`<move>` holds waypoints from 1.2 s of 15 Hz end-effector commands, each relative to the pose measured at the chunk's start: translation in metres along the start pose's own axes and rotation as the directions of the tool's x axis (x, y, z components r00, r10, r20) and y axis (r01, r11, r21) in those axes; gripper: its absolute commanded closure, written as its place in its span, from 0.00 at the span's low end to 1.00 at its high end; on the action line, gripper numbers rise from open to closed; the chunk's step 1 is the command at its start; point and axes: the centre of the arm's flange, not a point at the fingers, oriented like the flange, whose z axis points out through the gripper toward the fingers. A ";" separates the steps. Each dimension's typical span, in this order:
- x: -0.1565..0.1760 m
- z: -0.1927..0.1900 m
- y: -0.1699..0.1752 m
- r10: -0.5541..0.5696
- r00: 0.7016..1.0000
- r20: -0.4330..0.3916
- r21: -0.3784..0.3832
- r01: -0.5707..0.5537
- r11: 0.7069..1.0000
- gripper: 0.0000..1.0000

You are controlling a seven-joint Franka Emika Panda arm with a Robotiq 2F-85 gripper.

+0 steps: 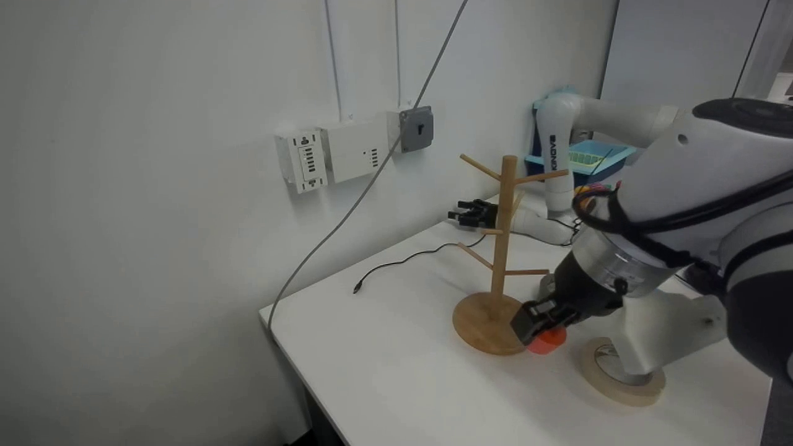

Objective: Pick the orange cup and hang it on the wooden stand

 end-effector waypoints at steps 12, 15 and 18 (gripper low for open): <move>-0.004 -0.058 0.043 -0.055 0.979 -0.198 -0.148 0.026 0.989 0.66; -0.007 -0.058 0.047 -0.058 0.976 -0.210 -0.164 0.023 0.986 0.66; -0.005 -0.067 0.045 -0.053 0.970 -0.238 -0.167 0.013 0.986 0.66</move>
